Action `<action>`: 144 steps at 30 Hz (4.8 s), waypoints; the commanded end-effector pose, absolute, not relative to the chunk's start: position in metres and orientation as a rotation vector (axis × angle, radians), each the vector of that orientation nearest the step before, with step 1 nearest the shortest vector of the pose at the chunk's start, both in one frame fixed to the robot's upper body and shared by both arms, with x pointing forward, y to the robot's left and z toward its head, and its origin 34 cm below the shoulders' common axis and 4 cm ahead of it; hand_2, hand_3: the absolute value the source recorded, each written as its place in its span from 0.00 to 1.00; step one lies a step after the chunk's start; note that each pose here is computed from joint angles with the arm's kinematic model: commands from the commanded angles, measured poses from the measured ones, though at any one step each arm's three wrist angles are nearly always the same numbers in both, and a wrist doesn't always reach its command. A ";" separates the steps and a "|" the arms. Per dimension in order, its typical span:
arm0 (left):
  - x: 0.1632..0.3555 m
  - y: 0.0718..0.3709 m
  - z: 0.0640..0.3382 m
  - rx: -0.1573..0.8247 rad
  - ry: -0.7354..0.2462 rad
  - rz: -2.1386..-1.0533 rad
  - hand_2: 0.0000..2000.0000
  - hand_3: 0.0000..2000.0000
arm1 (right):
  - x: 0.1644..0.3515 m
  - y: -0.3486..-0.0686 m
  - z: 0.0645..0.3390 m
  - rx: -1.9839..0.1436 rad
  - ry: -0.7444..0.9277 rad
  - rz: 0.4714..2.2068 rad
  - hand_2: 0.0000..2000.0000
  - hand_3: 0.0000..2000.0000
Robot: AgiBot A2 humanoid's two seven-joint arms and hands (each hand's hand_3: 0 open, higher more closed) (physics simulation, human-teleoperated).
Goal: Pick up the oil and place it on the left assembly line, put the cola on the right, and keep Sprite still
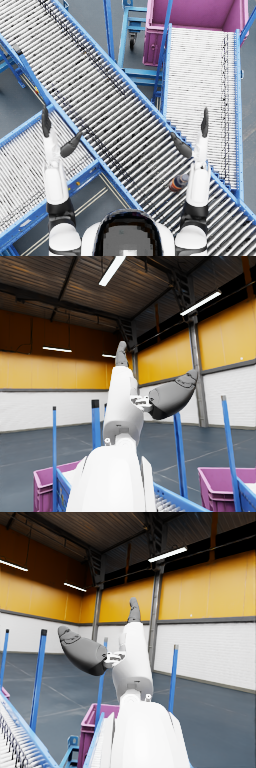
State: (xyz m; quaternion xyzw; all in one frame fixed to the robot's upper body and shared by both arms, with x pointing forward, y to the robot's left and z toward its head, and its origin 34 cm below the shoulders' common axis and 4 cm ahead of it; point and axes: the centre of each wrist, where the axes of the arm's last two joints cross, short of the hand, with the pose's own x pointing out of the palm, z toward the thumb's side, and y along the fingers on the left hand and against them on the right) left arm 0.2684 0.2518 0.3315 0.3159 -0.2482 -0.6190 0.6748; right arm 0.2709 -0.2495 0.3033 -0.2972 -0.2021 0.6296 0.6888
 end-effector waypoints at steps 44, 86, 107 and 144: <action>0.265 0.252 0.335 0.709 -0.592 -1.373 0.00 0.00 | 0.269 -0.257 0.308 -0.655 -0.489 1.357 0.00 0.00; 0.262 0.244 0.329 0.690 -0.602 -1.394 0.00 0.00 | 0.241 -0.180 0.232 -0.491 -0.339 1.703 0.00 0.00; 0.267 0.247 0.335 0.688 -0.617 -1.377 0.00 0.00 | 0.287 -0.156 0.110 -0.100 0.063 1.795 0.00 0.00; 0.262 0.246 0.343 0.716 -0.651 -1.367 0.00 0.00 | 0.358 -0.218 0.234 -0.202 -0.336 1.552 1.00 1.00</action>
